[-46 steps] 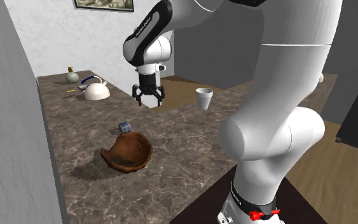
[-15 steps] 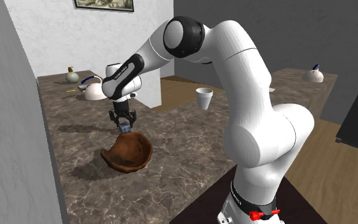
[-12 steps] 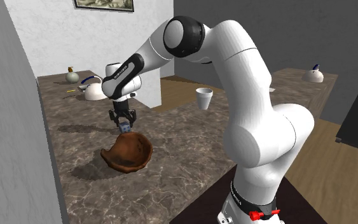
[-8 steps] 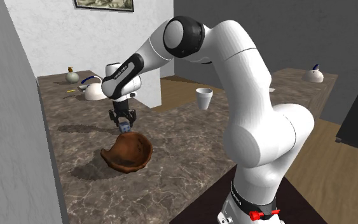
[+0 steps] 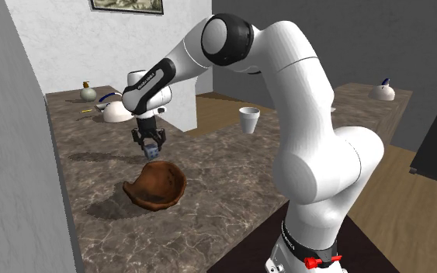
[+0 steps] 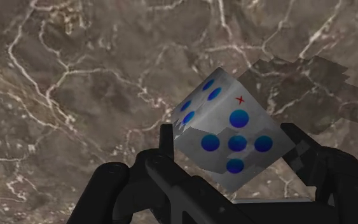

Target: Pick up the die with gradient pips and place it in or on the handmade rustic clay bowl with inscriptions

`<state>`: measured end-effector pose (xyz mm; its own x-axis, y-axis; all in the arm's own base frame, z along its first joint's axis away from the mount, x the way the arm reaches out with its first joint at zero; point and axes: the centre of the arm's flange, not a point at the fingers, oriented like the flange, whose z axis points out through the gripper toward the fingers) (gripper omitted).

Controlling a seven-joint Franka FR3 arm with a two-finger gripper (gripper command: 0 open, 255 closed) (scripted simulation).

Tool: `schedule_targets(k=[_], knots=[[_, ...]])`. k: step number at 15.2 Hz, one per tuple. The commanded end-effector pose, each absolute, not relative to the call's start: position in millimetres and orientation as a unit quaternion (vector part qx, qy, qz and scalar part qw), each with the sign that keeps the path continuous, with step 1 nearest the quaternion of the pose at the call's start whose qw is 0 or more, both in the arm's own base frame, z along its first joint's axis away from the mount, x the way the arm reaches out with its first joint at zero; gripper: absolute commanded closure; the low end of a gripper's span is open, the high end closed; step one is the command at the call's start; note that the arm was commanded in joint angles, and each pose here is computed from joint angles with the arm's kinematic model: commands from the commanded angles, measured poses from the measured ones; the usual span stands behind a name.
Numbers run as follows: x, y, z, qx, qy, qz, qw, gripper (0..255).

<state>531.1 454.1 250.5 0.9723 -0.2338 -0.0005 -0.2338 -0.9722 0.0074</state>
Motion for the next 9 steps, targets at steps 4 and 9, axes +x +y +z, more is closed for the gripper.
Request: schedule_targets(k=[4,9], knots=[[531,453,276,0.993,-0.118,-0.001,0.004,255],[531,453,303,0.993,-0.118,-0.001,0.004,255]])
